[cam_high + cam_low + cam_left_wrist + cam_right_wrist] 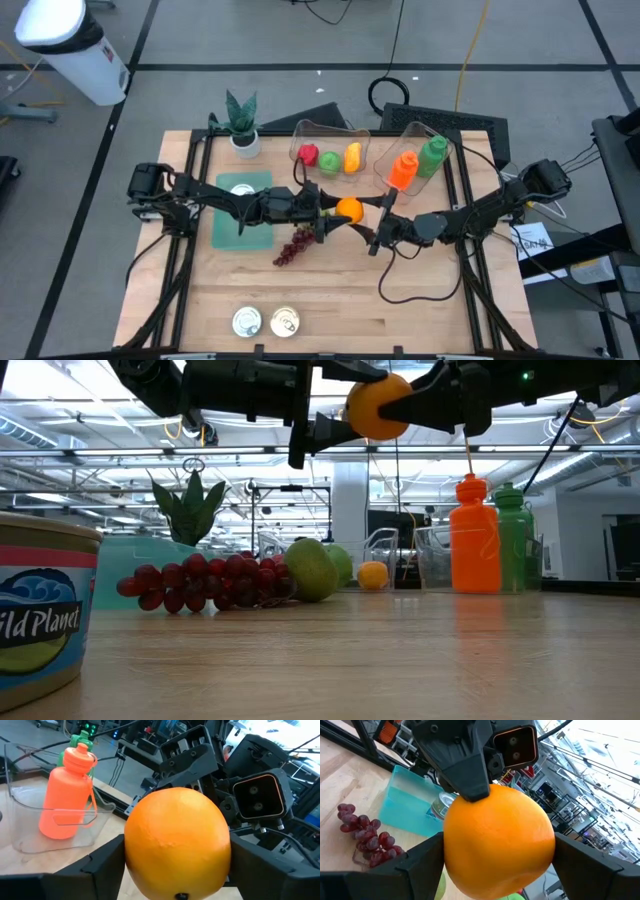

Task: Pick & Place Food Item
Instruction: Put the orange into the left transparent bin

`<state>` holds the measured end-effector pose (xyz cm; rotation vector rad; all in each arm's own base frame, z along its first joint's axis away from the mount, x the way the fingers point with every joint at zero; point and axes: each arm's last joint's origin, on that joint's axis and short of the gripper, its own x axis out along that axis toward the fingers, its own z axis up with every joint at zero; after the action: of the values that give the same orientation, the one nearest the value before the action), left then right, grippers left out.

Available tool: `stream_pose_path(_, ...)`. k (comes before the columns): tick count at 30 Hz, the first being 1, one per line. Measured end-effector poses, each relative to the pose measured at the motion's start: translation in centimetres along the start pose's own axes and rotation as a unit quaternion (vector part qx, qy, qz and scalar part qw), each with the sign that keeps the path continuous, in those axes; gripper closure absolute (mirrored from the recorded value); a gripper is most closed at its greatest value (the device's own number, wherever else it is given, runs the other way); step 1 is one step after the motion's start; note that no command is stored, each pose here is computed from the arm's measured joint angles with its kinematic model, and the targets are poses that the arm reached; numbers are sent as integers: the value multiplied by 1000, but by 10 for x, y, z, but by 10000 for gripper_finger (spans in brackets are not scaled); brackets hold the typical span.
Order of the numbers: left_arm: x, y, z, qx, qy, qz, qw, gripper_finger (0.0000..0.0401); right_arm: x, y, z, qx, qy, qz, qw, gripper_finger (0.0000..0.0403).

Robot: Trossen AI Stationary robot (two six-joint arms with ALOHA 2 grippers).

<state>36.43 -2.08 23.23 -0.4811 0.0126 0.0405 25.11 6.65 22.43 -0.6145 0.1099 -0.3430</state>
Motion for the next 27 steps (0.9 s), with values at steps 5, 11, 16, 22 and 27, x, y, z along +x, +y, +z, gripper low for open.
stream_pose_path(5,-1,1,6,8,-9,-3,1000,113,-1,0,1,12,-2,-3,1000,81)
stream_pose_path(11,-9,0,26,37,-24,-39,998,129,-11,0,7,31,28,-53,998,71)
stream_pose_path(16,-17,-7,41,68,-44,-44,996,127,-25,-11,19,78,10,-51,996,70)
stream_pose_path(22,-33,-23,52,161,-41,-33,986,112,-47,-30,23,148,10,-5,989,70)
stream_pose_path(27,-42,-38,45,262,-13,0,965,129,-63,-44,18,193,13,83,977,82)
